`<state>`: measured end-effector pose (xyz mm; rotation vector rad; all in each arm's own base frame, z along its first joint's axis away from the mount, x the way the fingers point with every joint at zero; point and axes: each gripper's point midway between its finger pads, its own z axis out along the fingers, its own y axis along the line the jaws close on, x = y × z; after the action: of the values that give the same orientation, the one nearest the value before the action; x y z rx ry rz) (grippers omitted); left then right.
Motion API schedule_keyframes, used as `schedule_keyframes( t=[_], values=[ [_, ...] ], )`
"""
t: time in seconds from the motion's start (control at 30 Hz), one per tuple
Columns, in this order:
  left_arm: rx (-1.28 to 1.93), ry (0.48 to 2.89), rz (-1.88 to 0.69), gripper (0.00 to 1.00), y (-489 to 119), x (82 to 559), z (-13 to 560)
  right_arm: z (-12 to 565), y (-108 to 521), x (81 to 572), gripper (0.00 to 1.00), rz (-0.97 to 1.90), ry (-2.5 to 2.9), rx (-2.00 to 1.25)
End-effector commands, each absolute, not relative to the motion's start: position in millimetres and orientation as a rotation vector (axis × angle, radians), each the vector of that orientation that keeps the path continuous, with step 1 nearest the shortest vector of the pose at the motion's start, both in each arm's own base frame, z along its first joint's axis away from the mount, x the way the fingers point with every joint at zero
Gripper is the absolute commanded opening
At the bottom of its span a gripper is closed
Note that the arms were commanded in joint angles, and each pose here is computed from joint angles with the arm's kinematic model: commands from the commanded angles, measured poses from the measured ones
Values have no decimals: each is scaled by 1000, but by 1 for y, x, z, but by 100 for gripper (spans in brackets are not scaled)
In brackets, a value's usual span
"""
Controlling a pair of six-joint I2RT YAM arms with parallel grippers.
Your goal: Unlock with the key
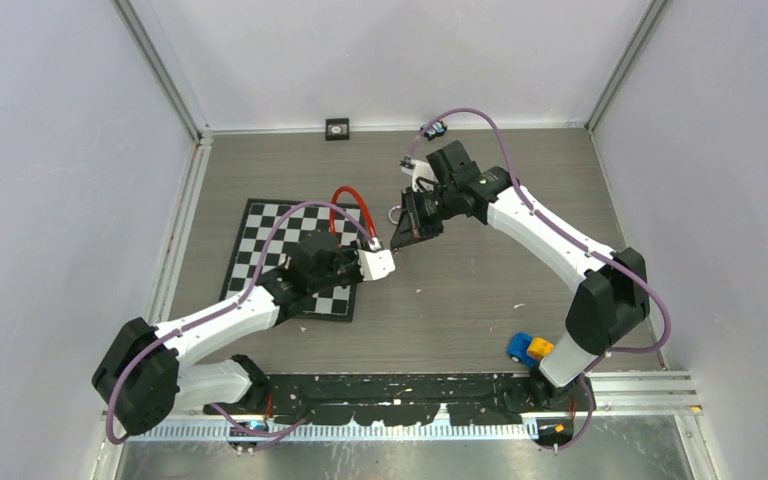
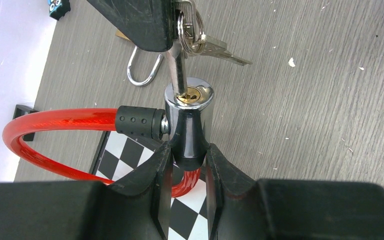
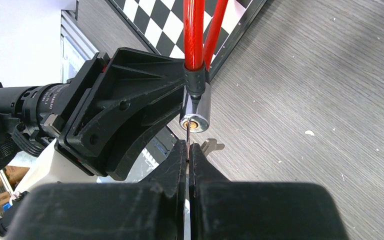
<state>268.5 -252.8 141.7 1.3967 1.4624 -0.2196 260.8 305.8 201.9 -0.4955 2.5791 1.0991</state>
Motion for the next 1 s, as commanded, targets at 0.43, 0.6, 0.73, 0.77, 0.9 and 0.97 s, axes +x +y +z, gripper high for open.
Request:
schedule_keyframes(
  t=[0.43, 0.6, 0.73, 0.77, 0.9, 0.97],
  values=[
    [1332, 1379, -220, 0, -263, 277, 172, 209, 316, 265, 1, 1107, 2515, -538],
    [1328, 1384, -224, 0, -263, 277, 172, 209, 316, 260, 1, 1112, 2504, -563],
    [1322, 1393, -229, 0, -264, 278, 171, 206, 315, 257, 1, 1104, 2501, -577],
    [1321, 1394, -231, 0, -264, 277, 172, 205, 314, 257, 1, 1100, 2501, -579],
    [1320, 1395, -227, 0, -263, 278, 171, 206, 313, 257, 1, 1094, 2497, -583],
    [1319, 1395, -227, 0, -263, 278, 172, 207, 313, 257, 1, 1094, 2491, -585]
  ],
)
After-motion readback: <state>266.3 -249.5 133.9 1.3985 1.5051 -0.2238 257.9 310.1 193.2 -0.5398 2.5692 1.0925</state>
